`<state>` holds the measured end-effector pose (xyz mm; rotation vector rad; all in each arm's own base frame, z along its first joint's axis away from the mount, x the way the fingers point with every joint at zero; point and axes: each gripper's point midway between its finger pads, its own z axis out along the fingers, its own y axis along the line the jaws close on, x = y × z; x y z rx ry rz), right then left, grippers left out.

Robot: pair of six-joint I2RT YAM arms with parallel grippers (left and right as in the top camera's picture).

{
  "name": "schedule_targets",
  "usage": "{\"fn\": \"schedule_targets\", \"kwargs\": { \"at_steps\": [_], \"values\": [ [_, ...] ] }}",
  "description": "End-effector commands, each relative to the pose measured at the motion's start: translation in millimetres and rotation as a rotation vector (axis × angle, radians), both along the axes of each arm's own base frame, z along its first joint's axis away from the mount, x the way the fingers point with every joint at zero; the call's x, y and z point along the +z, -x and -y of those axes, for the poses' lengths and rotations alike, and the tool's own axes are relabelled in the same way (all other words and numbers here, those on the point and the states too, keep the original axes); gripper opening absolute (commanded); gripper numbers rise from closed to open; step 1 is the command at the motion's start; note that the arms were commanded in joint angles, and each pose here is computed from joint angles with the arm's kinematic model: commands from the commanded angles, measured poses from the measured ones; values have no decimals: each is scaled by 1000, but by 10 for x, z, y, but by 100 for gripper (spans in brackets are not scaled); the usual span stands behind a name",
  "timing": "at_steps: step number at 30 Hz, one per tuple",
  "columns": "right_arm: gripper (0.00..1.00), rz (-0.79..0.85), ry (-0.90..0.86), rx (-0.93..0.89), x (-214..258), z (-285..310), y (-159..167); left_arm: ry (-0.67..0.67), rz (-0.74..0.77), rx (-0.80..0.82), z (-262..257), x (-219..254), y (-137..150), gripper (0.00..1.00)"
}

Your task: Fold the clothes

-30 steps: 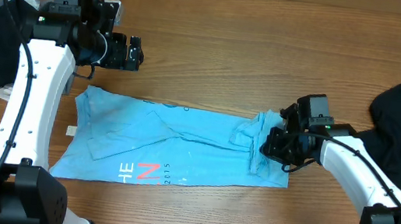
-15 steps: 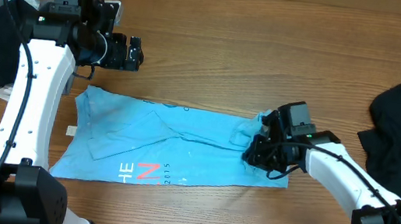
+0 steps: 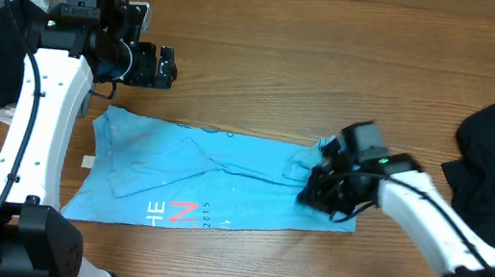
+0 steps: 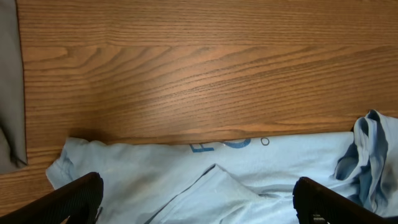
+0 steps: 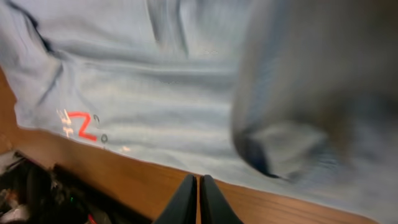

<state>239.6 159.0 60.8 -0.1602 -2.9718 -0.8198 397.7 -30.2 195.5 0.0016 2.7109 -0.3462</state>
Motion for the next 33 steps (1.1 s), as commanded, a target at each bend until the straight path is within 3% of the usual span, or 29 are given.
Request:
{"fn": "schedule_targets", "kwargs": {
  "at_steps": [1, 2, 3, 8, 14, 25, 33],
  "values": [
    [34, 140, 180, -84, 229, 460, -339, -9, -10, -18, 5, -57, 2, 100],
    [65, 133, 217, -106, 213, 567, -347, -9, -10, -18, 5, -56, 2, 100],
    [72, 123, 242, -127, 194, 661, -345, -9, -7, -18, 5, -54, -3, 100],
    [65, 65, 269, -165, -14, 823, -255, -10, 4, -18, 4, -43, -29, 100],
    [34, 22, 106, -141, -259, 558, -118, -10, 11, -18, 4, -36, -45, 100],
    [33, 10, 9, -129, -231, 410, -88, -10, 12, -18, 4, -36, -45, 100],
    [39, 4, 38, -115, -325, 452, -66, -10, 11, -18, 4, -37, -44, 100]
  ]
}}
